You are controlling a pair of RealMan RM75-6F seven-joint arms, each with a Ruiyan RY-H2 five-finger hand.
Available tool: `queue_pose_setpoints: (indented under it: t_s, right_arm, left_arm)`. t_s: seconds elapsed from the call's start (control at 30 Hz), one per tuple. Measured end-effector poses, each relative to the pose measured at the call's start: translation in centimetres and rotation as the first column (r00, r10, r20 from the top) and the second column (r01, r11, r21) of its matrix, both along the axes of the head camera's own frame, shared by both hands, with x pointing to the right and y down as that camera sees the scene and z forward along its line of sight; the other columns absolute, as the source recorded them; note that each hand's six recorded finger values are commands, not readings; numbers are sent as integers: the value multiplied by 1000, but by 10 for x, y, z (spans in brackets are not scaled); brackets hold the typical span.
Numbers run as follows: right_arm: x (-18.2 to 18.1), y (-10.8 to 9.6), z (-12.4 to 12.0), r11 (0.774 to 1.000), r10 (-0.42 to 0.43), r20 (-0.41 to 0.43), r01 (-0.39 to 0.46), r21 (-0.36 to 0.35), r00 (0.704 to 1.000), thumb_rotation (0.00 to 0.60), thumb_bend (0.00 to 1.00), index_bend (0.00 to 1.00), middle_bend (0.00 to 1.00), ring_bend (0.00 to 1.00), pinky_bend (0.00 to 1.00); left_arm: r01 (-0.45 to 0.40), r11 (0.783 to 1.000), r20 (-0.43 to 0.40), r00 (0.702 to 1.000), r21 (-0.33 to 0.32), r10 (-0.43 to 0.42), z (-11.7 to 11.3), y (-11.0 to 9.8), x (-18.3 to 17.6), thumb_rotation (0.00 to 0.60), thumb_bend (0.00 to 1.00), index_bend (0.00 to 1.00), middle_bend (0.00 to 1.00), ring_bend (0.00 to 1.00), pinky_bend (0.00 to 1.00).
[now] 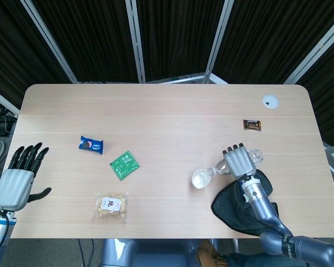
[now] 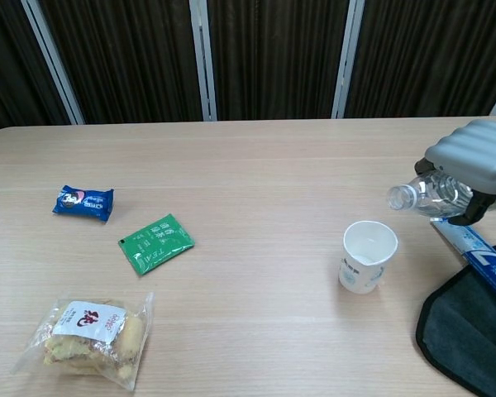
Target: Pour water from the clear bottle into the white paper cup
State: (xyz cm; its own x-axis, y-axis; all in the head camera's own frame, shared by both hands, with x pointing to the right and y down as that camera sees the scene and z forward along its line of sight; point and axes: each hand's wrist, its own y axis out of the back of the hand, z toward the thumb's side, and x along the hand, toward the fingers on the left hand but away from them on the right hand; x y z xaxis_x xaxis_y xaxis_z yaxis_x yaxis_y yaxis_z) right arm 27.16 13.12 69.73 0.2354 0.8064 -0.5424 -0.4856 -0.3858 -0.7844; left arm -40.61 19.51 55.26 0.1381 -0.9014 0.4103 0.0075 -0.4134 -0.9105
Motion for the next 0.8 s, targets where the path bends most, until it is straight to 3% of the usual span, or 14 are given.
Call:
queue_pose_setpoints:
  t_s: [0.8]
  right_arm:
    - [-7,2,-9,994,-73,-77,79,79,994,600,426,563,675,591,460]
  left_arm:
    - [6,1000,2,1000,-4,-6,-1,0,-1,600,0,0,0,0,0]
